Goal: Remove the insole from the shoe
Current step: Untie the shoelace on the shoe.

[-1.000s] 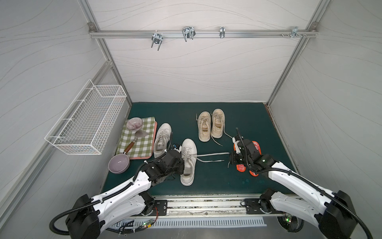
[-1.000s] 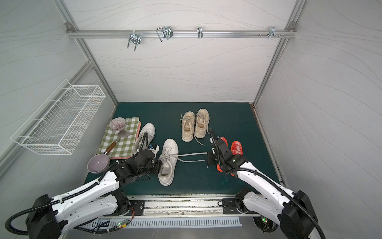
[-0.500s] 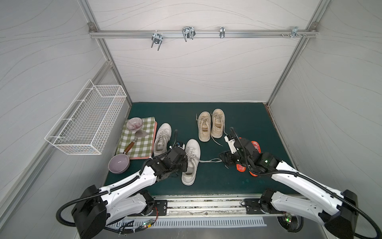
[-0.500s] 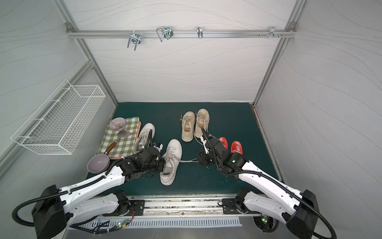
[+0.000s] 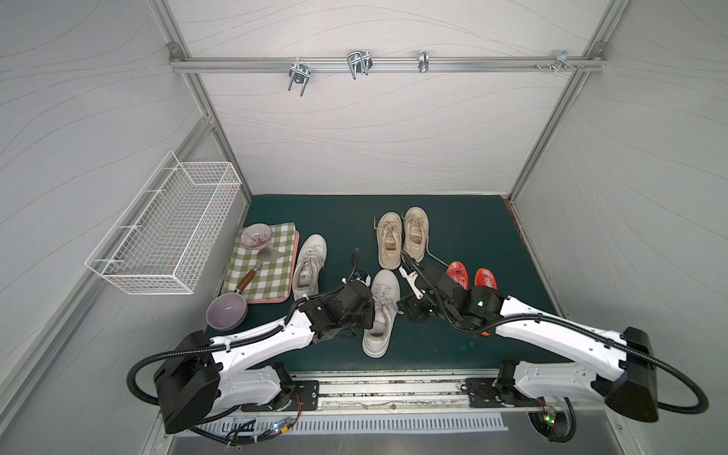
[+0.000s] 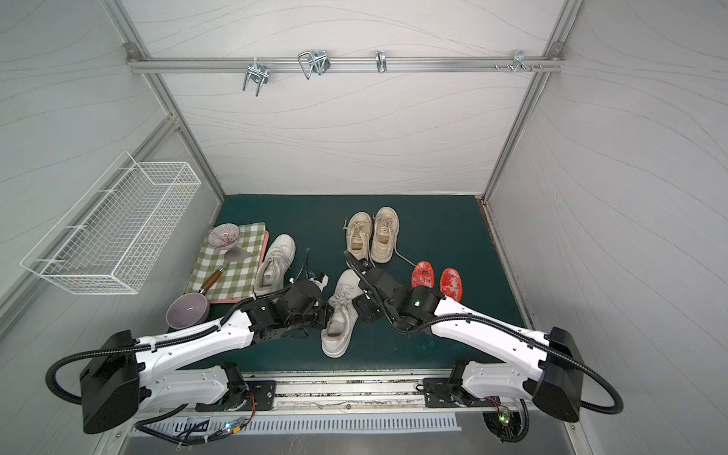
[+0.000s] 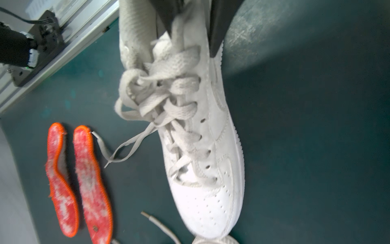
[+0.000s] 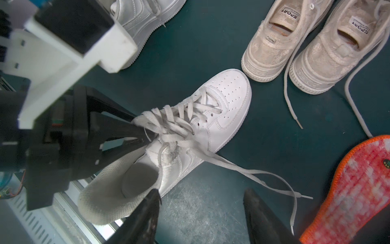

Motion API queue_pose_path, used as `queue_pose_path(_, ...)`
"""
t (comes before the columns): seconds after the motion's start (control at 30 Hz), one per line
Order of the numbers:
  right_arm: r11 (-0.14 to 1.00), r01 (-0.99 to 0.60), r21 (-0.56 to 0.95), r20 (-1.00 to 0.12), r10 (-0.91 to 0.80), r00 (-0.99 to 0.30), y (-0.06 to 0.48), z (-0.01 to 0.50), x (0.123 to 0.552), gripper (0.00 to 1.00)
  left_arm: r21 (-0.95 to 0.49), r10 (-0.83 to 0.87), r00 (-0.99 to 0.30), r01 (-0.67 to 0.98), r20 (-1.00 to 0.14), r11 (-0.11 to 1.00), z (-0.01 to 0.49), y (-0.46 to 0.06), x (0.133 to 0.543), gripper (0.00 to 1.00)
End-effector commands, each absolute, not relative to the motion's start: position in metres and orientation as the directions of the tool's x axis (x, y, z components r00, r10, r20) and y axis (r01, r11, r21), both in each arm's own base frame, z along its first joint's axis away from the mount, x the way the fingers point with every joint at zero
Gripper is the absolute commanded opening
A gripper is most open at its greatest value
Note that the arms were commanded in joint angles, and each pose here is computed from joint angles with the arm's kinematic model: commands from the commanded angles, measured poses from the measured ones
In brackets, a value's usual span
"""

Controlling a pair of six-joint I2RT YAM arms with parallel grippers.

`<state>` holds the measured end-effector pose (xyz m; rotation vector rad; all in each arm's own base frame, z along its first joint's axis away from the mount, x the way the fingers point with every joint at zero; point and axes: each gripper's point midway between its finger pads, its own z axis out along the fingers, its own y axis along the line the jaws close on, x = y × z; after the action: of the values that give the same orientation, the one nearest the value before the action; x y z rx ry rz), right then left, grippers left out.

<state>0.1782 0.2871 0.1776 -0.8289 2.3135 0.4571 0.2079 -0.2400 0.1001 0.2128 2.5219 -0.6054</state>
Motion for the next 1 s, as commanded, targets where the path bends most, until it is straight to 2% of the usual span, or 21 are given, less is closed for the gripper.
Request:
queue_pose_path(0.0, 0.722, -0.69, 0.042, -0.662, -0.497, -0.561, 0.297, 0.179, 0.178, 0.66, -0.461, -0.064, -0.813, 0.261, -0.579, 0.848, 0.119, -0.246, 0.213, 0.33)
queue_pose_path(0.13, 0.698, -0.716, -0.009, -0.641, -0.553, -0.532, 0.314, 0.172, 0.179, 0.66, -0.491, -0.066, -0.817, 0.277, -0.572, 0.826, 0.113, -0.247, 0.207, 0.4)
queue_pose_path(0.33, 0.682, -0.726, -0.084, -0.598, -0.617, -0.511, 0.333, 0.156, 0.183, 0.66, -0.502, -0.067, -0.825, 0.275, -0.561, 0.82, 0.105, -0.249, 0.205, 0.4)
queue_pose_path(0.43, 0.688, -0.716, -0.12, -0.575, -0.636, -0.515, 0.334, 0.148, 0.188, 0.65, -0.509, -0.072, -0.826, 0.273, -0.558, 0.816, 0.101, -0.249, 0.204, 0.39)
queue_pose_path(0.83, 0.707, -0.68, -0.197, -0.544, -0.655, -0.524, 0.336, 0.134, 0.2, 0.48, -0.519, -0.062, -0.836, 0.279, -0.545, 0.808, 0.093, -0.253, 0.202, 0.26)
queue_pose_path(0.97, 0.705, -0.678, -0.208, -0.534, -0.662, -0.525, 0.336, 0.129, 0.202, 0.46, -0.516, -0.058, -0.838, 0.278, -0.543, 0.81, 0.092, -0.253, 0.202, 0.24)
